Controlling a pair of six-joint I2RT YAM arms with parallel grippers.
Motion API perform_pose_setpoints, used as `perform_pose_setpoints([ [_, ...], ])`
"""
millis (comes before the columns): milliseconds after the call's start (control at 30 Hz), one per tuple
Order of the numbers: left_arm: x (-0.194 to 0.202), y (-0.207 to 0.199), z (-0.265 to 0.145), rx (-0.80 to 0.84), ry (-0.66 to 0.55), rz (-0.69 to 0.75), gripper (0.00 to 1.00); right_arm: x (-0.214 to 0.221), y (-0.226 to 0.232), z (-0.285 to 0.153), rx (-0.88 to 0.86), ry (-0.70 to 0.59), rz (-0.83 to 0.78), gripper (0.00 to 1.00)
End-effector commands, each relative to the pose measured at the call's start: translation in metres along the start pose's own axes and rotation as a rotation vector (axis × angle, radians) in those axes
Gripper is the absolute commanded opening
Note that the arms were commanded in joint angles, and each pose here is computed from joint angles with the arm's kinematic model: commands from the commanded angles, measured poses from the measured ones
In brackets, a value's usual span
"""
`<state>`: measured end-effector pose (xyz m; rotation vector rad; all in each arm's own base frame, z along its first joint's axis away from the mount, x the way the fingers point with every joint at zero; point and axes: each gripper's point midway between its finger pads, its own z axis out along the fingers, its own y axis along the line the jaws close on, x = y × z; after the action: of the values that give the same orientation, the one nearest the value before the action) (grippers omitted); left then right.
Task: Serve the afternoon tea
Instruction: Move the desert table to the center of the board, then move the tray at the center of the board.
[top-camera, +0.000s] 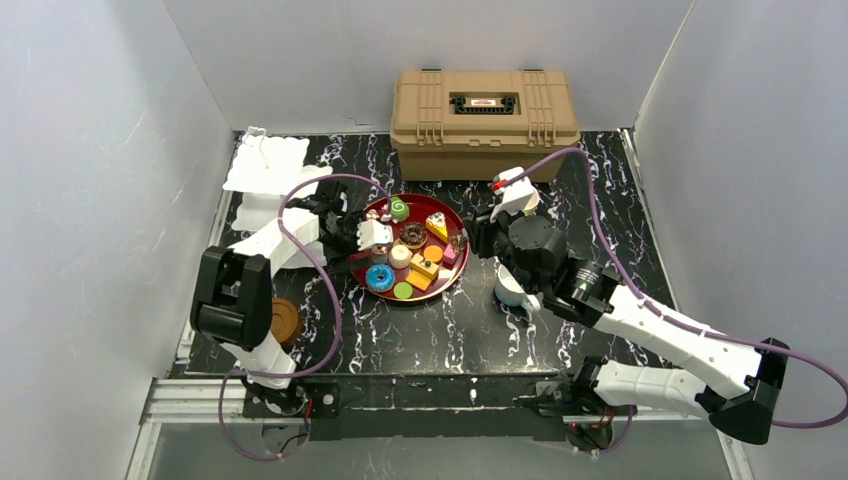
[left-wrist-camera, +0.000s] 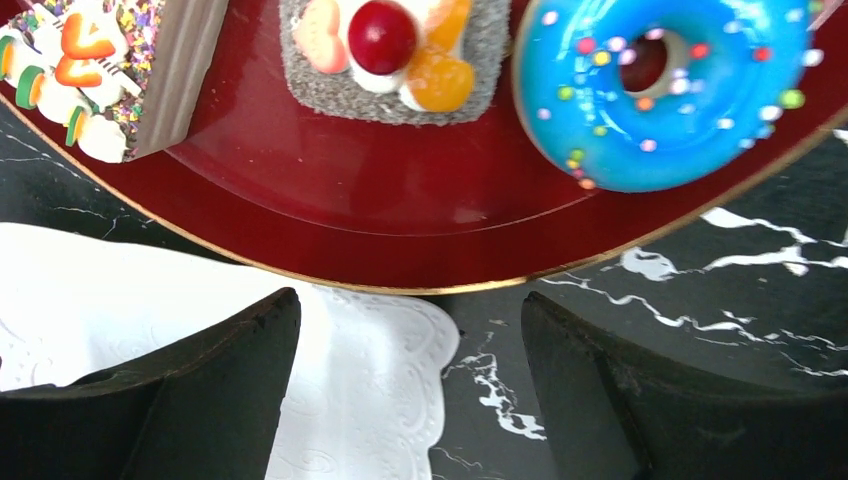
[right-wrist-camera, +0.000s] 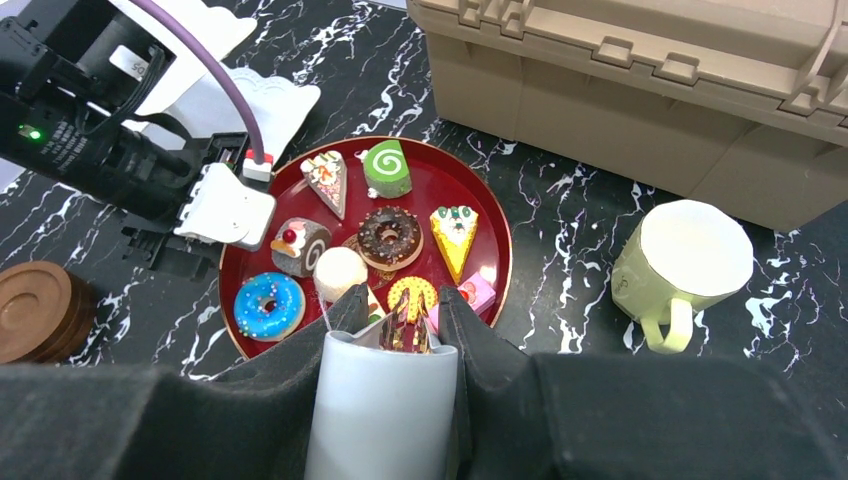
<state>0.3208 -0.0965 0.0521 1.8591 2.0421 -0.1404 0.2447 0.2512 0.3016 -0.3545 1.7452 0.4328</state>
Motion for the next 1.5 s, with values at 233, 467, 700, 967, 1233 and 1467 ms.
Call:
perform_pose_setpoints([
  [233,-0.008,0.023,0.015,-0.066,-0.013,0.018,0.77,-0.044,-0.004,-0.009,0.015,-0.119,0.070,0.34],
  [467,-0.038,0.018,0.022,-0.076,-0.084,0.039,0.74,-0.042,-0.007,-0.008,0.028,-0.114,0.063,0.34],
  [700,-0.055,0.012,0.027,-0.046,-0.117,0.064,0.74,-0.037,-0.013,-0.008,0.052,-0.108,0.059,0.34],
  [967,-0.091,-0.007,0.013,0.030,-0.218,0.003,0.74,-0.036,-0.019,-0.008,0.077,-0.107,0.057,0.34],
  [1233,-0.061,0.033,-0.018,-0.048,-0.156,0.088,0.77,-0.037,-0.016,-0.006,0.065,-0.101,0.049,0.35],
  [1467,-0.031,0.088,-0.001,-0.164,-0.028,0.059,0.71,-0.037,-0.016,-0.008,0.058,-0.107,0.065,0.34],
])
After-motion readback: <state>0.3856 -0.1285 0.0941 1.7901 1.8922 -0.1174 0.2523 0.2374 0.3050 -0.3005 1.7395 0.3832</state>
